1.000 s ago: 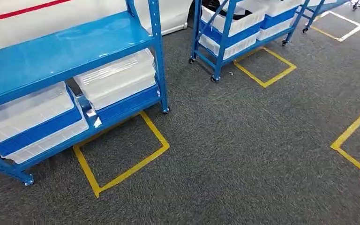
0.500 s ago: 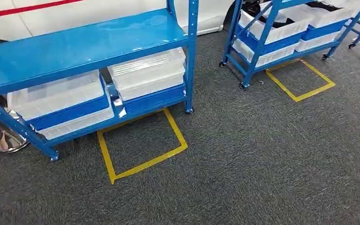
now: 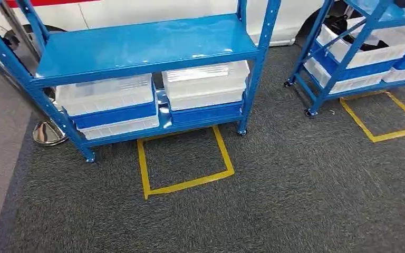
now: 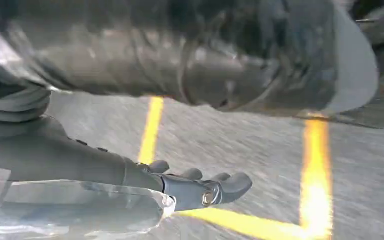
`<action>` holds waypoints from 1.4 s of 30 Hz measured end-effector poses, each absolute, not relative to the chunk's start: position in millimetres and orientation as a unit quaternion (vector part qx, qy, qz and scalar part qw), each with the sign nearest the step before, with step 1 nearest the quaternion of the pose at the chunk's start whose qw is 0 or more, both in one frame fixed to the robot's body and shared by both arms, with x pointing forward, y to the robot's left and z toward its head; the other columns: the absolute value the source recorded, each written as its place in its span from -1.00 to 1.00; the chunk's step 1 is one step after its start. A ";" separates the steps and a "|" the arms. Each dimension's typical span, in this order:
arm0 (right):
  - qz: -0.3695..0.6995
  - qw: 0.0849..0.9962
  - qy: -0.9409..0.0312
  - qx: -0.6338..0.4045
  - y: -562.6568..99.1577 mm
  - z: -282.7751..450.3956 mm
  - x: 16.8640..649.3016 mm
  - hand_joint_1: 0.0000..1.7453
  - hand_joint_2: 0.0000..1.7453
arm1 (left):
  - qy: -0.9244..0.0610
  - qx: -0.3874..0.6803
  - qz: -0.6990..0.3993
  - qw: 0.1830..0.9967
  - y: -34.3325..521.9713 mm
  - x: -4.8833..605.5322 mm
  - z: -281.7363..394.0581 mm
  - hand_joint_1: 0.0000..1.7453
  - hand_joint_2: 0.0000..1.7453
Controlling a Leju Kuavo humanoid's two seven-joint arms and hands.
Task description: Take the parts from the cabinet and place them on the table.
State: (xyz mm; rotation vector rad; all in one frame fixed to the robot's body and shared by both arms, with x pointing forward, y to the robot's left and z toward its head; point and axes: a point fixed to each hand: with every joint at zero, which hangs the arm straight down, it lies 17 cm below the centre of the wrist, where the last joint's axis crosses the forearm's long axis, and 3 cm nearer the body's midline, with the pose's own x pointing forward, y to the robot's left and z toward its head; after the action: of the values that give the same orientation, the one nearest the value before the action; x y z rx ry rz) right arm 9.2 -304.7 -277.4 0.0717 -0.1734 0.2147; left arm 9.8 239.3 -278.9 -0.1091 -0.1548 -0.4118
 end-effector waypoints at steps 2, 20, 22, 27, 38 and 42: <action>0.105 0.986 -0.082 0.100 -265.7 -271.8 -5.3 -1.00 -1.00 | -0.061 -0.046 -0.199 0.977 243.1 2.4 -280.3 -1.00 -1.00; 0.115 0.985 -0.100 0.084 -276.6 -120.7 -26.9 -1.00 -1.00 | -0.036 -0.029 -0.184 0.982 264.1 -15.2 -282.6 -1.00 -1.00; 0.121 0.984 -0.104 0.081 -276.0 -116.0 -26.6 -1.00 -1.00 | -0.038 -0.029 -0.184 0.982 263.9 -13.1 -282.6 -1.00 -1.00; 0.128 0.983 -0.106 0.074 -277.3 -110.3 -25.8 -1.00 -1.00 | -0.039 -0.031 -0.183 0.982 262.6 -12.0 -282.4 -1.00 -1.00; 0.103 0.988 -0.094 0.060 -282.9 -98.9 -29.2 -1.00 -1.00 | -0.025 -0.024 -0.176 0.984 268.3 -14.4 -283.0 -1.00 -1.00; 0.101 0.989 -0.093 0.062 -282.2 -97.8 -29.5 -1.00 -1.00 | -0.020 -0.023 -0.175 0.984 270.9 -17.4 -283.2 -1.00 -1.00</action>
State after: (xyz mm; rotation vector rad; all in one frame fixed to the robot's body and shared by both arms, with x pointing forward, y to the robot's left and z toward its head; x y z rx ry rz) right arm -29.5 -282.2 -97.8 0.1239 -0.1866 0.2018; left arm -17.4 270.9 -283.2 -0.0456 -0.0410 -0.3525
